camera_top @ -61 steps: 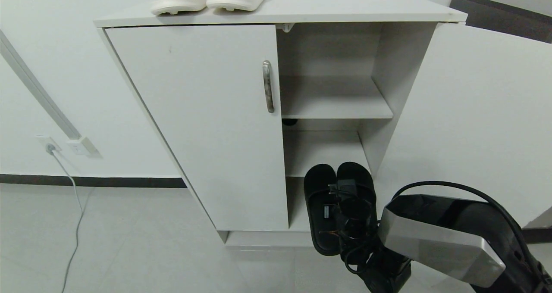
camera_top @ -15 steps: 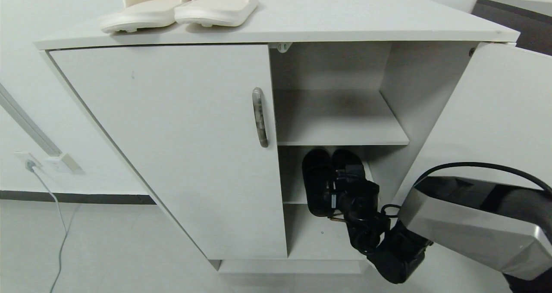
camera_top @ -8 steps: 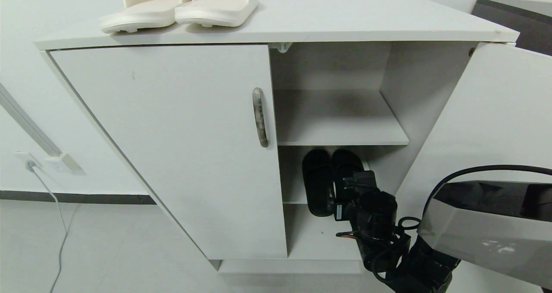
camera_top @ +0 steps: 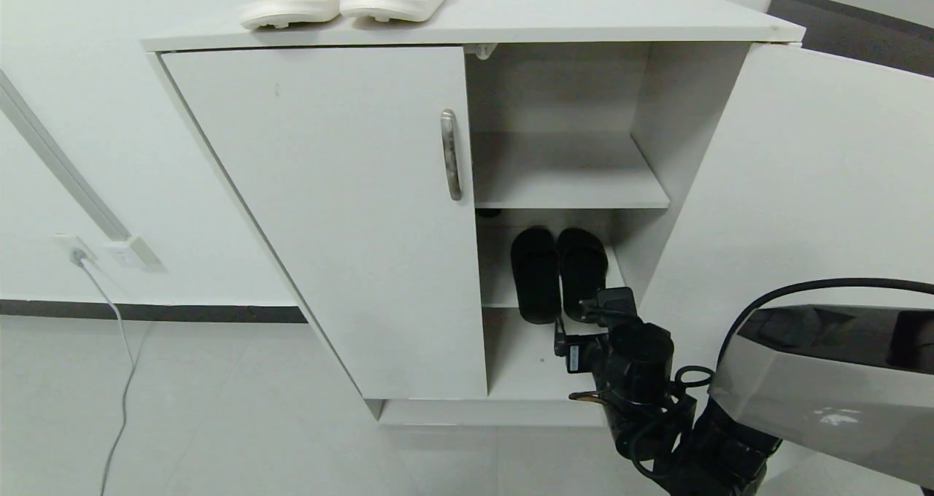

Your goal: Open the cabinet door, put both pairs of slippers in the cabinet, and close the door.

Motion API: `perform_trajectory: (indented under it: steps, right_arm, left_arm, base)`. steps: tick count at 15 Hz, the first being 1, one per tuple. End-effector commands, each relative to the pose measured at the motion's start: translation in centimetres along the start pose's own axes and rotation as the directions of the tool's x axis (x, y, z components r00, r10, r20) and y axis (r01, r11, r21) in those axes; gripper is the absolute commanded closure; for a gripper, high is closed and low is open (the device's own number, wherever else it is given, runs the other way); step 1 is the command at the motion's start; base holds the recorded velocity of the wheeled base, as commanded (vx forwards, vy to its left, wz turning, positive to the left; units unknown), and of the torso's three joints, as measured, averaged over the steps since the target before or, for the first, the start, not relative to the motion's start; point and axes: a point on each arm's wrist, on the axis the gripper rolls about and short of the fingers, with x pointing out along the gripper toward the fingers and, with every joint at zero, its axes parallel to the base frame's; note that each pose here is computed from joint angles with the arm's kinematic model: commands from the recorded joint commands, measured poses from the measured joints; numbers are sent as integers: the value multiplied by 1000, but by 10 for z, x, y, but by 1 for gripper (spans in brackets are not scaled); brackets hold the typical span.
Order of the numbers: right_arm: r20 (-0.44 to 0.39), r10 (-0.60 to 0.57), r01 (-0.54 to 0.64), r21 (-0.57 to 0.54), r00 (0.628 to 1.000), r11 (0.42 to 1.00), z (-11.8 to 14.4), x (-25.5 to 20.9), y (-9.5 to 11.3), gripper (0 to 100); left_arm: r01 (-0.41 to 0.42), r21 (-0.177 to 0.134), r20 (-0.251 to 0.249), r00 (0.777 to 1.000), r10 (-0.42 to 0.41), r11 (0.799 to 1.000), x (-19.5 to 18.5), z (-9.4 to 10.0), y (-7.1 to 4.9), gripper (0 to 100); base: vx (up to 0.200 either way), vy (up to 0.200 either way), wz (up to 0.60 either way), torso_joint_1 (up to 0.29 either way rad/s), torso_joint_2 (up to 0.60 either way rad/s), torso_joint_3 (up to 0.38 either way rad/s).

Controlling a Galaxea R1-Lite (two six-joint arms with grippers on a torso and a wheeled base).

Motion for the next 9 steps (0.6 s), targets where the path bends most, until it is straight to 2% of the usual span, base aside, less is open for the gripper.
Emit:
perform_trajectory:
  steps: [1,9]
  right_arm:
    - [5,1,-1,2,1000,1000,1,1,0,0]
    - [32,-10,10,-10,999,1000,14,2,-4,0]
  left_arm:
    - [0,-1,-1,1000,0,1000,0,0,0,100]
    - [3,-3,-1,1000,-3,1000,0,0,0,100]
  base:
    - [0,0,0,0,0,0]
    - [0,0,0,0,0,15]
